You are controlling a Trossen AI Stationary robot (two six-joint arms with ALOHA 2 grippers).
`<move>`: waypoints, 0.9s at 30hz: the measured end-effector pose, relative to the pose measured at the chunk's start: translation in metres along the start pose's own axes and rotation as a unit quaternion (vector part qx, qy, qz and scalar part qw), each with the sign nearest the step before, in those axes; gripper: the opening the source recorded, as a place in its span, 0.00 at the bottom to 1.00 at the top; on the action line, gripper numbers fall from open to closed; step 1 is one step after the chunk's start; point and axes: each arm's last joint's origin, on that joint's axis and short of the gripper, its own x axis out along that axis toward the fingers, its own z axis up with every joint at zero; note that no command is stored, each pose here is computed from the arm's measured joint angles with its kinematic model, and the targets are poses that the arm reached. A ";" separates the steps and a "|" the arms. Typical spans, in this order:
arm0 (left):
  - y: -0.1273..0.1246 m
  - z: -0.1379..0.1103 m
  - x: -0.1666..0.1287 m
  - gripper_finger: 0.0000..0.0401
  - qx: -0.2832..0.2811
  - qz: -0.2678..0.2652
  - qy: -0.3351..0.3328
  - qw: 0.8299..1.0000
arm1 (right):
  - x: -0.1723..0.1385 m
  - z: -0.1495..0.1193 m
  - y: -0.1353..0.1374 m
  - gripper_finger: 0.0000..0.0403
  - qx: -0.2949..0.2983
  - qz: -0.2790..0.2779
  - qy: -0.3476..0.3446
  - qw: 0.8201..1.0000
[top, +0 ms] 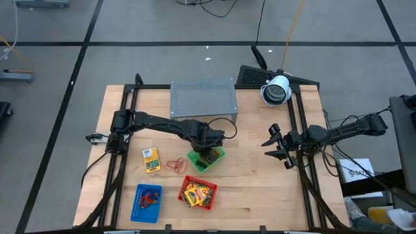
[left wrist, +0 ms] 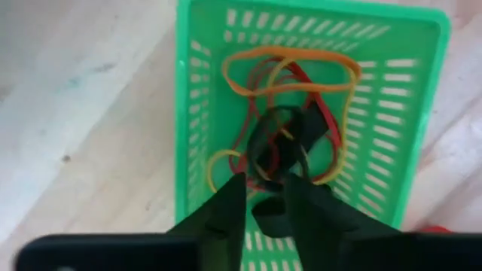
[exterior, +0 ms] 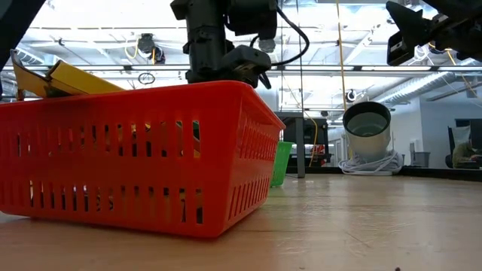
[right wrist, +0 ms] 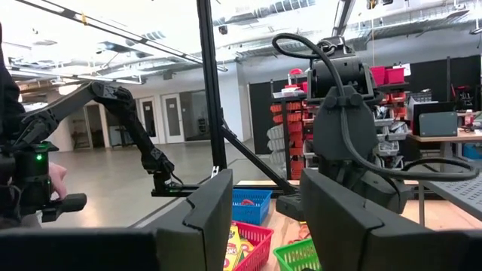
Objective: Pick & Place Office Desk Supplies
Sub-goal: Put the black rubber band into the green basket, then put the left orange rubber band into the green basket
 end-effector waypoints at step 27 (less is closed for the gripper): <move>0.035 -0.089 -0.119 0.39 0.111 -0.002 -0.030 0.993 | 0.000 0.000 0.000 0.37 0.000 0.000 0.000 1.000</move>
